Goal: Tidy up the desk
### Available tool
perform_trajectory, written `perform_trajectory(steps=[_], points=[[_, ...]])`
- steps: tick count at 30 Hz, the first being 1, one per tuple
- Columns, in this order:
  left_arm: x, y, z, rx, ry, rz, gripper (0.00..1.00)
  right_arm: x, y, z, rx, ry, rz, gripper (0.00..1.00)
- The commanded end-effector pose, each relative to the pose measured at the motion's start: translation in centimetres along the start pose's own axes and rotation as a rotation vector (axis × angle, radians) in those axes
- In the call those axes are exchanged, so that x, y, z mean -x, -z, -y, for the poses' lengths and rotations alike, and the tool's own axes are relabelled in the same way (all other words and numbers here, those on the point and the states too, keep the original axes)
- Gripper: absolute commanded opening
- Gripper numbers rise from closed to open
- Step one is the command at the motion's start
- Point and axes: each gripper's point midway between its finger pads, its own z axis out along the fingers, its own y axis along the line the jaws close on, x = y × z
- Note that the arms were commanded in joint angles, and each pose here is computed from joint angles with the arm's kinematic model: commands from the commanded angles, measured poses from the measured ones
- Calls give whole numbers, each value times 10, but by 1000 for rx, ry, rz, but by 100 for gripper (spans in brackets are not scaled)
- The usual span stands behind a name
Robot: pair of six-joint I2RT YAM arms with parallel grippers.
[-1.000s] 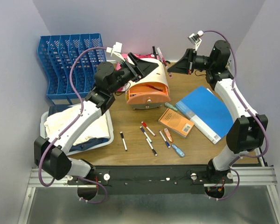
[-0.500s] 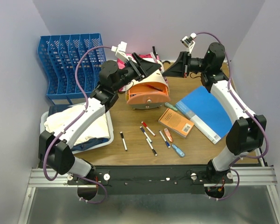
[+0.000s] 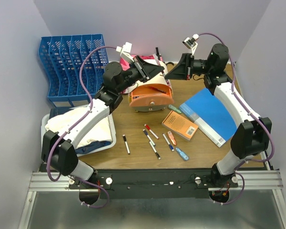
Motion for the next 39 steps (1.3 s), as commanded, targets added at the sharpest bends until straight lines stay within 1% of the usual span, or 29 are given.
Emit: perform_trajectory(steps=[1,2,3,4,6,7,8,9,10,11,12,13,14,16,17,19,20,24,26,31,36,39], points=[[0,0,20,-82,-26,-9,13,-5,-3,-10,27,10,-14,1],[1,0,21,-89,-31,-4,8,-4,-3,-10,26,11,-12,1],[-1,1,20,-89,-32,-10,0,-5,-3,-9,24,6,-11,1],[-1,2,18,-84,-34,-7,0,-6,-3,-8,22,5,-10,6],[0,5,12,-51,-70,-7,0,-7,-3,-5,9,-3,-7,29],[2,8,10,-31,-91,-5,0,-4,-2,-4,1,61,-9,50],[-1,14,1,22,-102,-26,0,-4,-1,-1,-16,82,-13,61],[3,18,0,52,-141,-28,0,-11,0,10,-79,-1,-26,68],[11,22,-11,115,-246,-13,0,-11,2,17,-105,117,-37,74],[5,34,-27,214,-286,-67,0,-6,2,16,-125,165,-41,74],[13,40,-25,255,-346,-69,0,-14,5,24,-176,127,-62,75],[20,47,-37,321,-474,-81,0,-15,7,29,-203,150,-70,77],[13,60,-51,396,-505,-145,0,-13,10,33,-224,226,-80,77],[21,71,-54,452,-598,-174,0,-20,14,42,-276,222,-105,77],[19,80,-65,496,-670,-227,0,-21,16,46,-288,263,-115,77],[20,86,-67,507,-734,-268,0,-24,19,52,-320,262,-129,78],[16,90,-73,513,-786,-318,0,-25,20,55,-329,269,-134,78],[15,93,-84,536,-860,-388,0,-30,22,58,-345,268,-144,78],[15,90,-87,536,-883,-398,0,-33,23,60,-345,262,-148,78],[3,79,-92,483,-1011,-465,0,-36,25,59,-351,261,-151,78],[-11,68,-96,431,-1090,-520,0,-42,28,61,-364,250,-155,78],[-21,63,-98,390,-1142,-558,2,-43,29,61,-367,248,-156,78]])
